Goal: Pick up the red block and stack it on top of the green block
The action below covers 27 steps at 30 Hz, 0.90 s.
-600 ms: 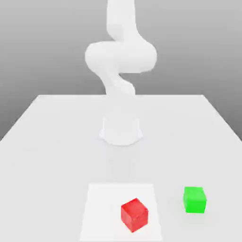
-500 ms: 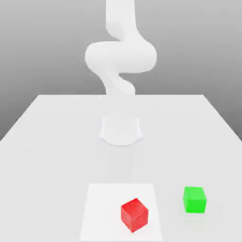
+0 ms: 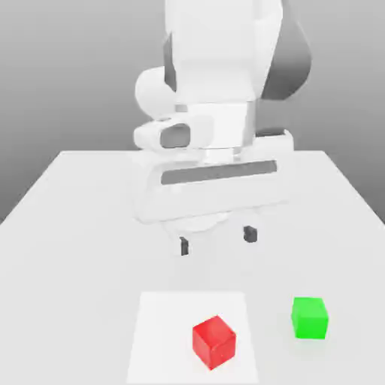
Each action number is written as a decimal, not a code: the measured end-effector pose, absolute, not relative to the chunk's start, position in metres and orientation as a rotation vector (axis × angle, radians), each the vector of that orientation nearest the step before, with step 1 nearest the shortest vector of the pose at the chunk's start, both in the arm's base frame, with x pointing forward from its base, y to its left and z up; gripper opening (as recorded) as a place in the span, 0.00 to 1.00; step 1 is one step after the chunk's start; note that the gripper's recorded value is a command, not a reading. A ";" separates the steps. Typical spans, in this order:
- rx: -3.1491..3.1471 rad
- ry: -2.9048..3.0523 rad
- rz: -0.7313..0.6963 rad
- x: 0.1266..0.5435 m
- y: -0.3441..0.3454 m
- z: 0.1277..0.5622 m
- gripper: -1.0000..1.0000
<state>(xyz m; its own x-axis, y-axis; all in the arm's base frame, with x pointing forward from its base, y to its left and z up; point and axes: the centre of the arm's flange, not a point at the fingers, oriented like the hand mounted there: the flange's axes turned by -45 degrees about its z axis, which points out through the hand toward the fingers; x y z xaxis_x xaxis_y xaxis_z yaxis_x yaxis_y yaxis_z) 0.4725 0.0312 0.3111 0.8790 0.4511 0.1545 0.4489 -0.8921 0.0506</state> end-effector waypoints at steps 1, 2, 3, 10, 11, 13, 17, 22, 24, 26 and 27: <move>3.029 0.764 0.207 0.469 0.033 0.291 0.50; 3.024 0.801 0.159 0.465 0.034 0.272 0.50; 3.019 0.835 0.111 0.460 0.034 0.253 0.50; 3.005 0.913 0.001 0.446 0.034 0.154 0.50; 3.005 0.913 0.000 0.445 0.034 0.147 0.00; 3.005 0.913 0.000 0.445 0.034 0.147 0.00; 3.005 0.912 -0.002 0.445 0.034 0.144 0.00; 3.005 0.914 -0.001 0.446 0.034 0.188 0.00; 3.007 0.918 -0.001 0.444 0.044 0.208 0.00; 3.007 0.932 -0.001 0.436 0.079 0.218 0.00; 3.003 0.949 -0.001 0.430 0.101 0.222 0.00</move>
<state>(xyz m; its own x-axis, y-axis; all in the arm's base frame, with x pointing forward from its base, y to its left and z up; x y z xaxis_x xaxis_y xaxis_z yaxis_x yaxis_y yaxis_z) 0.4297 0.1008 0.2224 0.8185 0.5745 0.0019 0.5745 -0.8185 -0.0080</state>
